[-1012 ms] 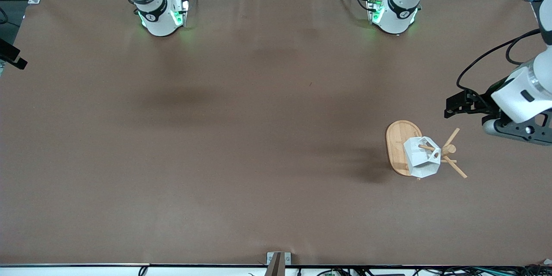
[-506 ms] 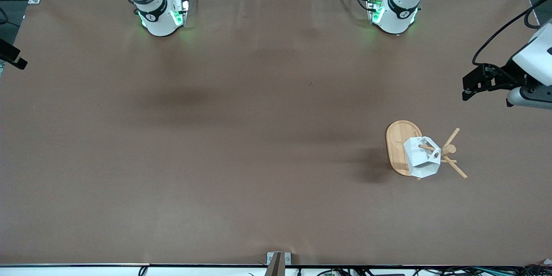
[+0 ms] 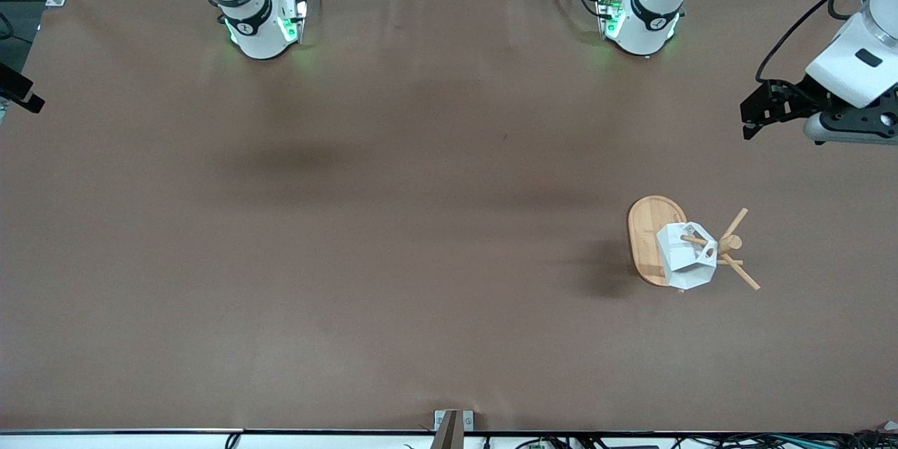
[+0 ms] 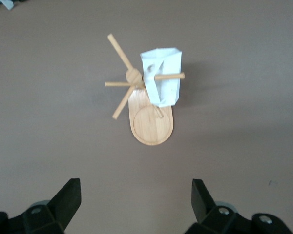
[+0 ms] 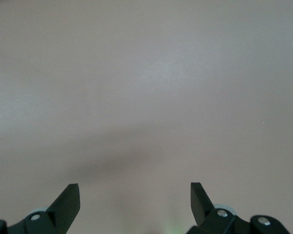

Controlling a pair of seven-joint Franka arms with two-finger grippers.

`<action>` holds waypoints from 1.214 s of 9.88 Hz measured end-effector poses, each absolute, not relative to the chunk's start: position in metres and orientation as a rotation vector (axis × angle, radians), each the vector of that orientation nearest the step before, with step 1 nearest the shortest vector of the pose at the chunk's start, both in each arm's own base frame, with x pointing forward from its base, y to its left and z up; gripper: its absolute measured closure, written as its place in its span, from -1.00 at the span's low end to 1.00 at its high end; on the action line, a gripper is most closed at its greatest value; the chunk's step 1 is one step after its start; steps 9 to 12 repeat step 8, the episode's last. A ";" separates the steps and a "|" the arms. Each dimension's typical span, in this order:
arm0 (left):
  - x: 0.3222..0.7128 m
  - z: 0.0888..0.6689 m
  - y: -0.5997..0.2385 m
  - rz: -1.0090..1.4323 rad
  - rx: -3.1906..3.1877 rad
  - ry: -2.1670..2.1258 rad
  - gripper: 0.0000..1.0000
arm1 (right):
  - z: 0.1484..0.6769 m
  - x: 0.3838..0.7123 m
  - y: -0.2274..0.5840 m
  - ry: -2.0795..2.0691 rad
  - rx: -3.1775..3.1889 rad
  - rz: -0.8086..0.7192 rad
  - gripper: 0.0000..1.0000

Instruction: Hang cup on rack

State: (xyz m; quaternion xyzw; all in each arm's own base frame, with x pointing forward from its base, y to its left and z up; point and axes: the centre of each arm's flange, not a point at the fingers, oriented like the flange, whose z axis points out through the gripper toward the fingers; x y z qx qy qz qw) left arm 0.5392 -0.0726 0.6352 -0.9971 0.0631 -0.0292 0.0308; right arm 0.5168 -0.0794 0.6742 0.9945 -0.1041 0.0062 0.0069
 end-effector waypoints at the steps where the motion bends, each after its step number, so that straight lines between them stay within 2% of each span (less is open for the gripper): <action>1: 0.530 0.636 -0.071 -0.087 -3.091 0.176 -1.00 | 0.674 0.517 -0.079 -0.326 3.111 0.019 -1.00; 12: 0.519 0.651 -0.068 -0.055 -3.118 0.159 -1.00 | 0.674 0.517 -0.079 -0.326 3.111 0.019 -1.00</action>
